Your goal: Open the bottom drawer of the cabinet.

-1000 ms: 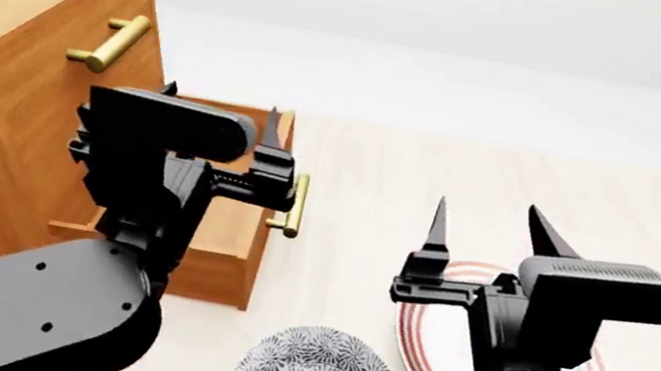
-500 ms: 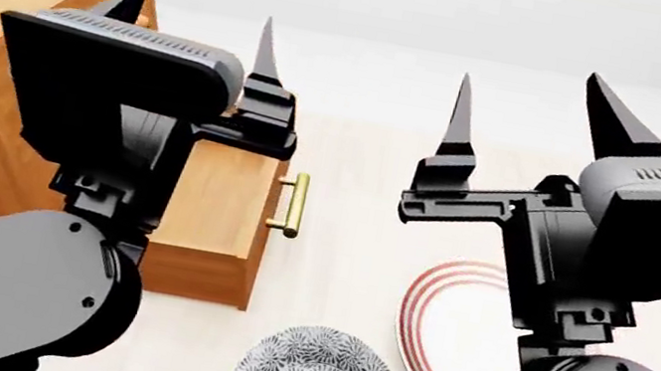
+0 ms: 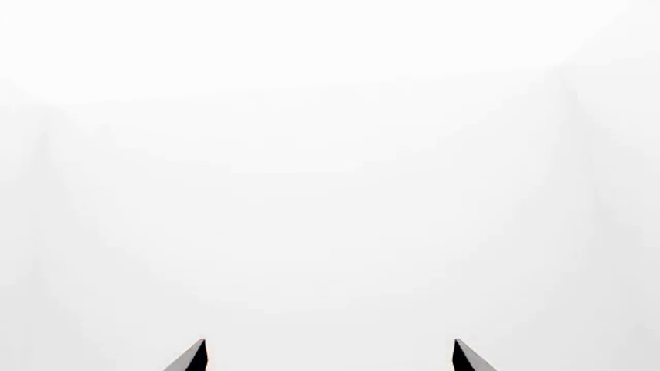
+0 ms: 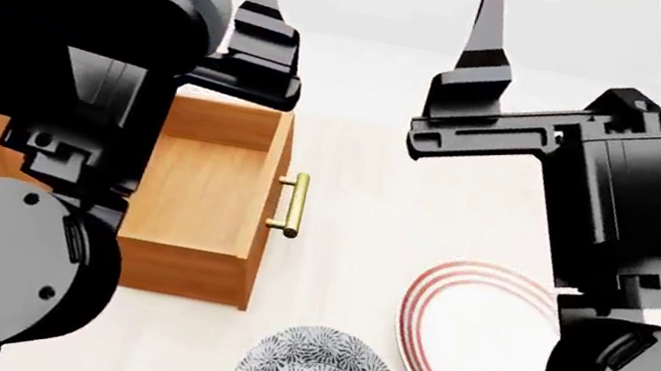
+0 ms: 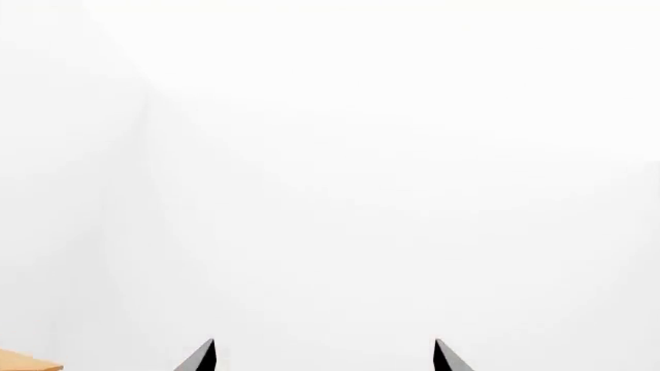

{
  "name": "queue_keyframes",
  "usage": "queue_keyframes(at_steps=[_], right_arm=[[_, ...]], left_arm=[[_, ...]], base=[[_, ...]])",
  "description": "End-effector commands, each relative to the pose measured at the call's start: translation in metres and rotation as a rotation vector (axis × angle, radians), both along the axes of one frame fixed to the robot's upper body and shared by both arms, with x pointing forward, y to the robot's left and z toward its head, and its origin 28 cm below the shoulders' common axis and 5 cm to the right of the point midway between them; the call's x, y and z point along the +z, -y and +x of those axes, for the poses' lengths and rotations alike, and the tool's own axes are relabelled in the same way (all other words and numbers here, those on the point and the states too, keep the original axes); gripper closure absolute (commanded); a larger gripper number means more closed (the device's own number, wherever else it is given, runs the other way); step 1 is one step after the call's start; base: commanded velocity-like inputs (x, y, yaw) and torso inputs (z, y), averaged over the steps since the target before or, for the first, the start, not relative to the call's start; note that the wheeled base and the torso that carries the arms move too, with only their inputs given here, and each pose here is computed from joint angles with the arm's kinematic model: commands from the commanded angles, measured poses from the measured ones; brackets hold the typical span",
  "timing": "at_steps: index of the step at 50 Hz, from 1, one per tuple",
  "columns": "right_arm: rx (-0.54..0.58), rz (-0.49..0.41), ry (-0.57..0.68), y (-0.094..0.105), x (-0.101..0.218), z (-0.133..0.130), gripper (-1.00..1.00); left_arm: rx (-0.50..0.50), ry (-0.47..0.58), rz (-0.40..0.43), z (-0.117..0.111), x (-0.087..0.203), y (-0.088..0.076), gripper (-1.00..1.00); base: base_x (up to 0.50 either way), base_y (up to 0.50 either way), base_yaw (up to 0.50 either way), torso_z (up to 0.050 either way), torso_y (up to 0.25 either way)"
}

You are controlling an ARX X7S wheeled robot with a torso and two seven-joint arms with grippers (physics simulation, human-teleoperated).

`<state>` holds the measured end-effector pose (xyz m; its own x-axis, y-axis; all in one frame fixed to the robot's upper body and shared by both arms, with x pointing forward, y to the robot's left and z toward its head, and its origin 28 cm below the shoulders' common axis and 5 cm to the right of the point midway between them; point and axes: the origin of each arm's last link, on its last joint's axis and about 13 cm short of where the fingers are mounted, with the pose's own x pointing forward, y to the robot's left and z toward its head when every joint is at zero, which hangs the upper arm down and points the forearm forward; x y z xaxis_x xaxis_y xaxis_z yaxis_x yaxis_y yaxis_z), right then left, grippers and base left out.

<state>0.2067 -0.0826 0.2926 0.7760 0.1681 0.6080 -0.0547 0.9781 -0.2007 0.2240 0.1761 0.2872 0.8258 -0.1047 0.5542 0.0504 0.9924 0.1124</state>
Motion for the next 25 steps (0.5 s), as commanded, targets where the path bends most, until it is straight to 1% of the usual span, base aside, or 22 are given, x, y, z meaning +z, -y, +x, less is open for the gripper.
queue_keyframes(at_steps=[1, 25], right_arm=[[0.009, -0.015, 0.067, -0.003, 0.019, -0.008, -1.0], [0.02, -0.021, 0.139, -0.004, 0.039, -0.026, -1.0]], left_arm=[[0.002, 0.045, 0.0, -0.005, 0.011, -0.002, -1.0], [-0.007, 0.087, -0.004, -0.017, 0.025, -0.002, -1.0]], base=[[0.0, 0.0, 0.0, 0.0, 0.0], [0.0, 0.0, 0.0, 0.0, 0.0]])
